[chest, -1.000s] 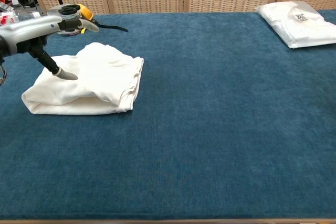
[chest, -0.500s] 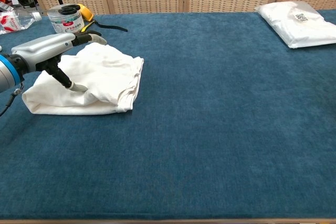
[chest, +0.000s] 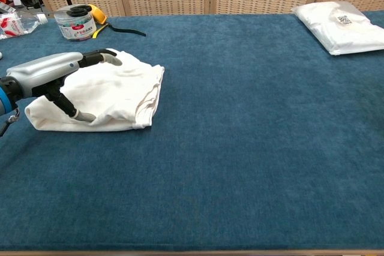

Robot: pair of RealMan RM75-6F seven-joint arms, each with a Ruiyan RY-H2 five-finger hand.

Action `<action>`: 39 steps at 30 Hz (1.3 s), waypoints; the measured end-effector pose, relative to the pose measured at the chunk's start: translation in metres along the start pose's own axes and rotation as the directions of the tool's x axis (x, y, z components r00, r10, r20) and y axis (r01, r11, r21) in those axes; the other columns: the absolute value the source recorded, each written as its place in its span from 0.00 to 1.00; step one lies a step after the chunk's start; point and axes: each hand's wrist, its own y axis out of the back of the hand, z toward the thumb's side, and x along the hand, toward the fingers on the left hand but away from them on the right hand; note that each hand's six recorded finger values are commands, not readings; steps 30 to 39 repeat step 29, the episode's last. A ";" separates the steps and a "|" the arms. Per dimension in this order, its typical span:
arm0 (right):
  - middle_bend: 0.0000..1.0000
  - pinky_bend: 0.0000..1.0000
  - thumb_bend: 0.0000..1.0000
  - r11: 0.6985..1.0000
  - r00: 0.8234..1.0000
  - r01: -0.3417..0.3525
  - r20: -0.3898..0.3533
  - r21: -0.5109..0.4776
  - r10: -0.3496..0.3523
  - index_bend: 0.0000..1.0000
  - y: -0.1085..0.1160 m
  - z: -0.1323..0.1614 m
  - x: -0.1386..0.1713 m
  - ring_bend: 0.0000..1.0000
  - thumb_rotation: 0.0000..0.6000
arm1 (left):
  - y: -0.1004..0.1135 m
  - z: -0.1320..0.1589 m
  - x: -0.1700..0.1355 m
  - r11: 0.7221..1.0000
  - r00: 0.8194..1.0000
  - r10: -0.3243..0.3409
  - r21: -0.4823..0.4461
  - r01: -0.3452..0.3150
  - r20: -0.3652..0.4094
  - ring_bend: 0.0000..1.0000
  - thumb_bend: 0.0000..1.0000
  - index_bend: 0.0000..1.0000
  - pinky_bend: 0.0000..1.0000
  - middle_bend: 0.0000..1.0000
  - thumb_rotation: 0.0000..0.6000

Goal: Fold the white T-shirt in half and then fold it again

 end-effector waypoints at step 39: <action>0.00 0.00 0.00 0.994 0.994 0.089 0.064 0.058 -0.092 0.00 0.017 0.001 0.008 0.00 1.00 | 0.128 -0.051 -0.134 0.927 0.893 0.357 0.217 -0.305 -0.275 0.00 0.00 0.00 0.00 0.00 1.00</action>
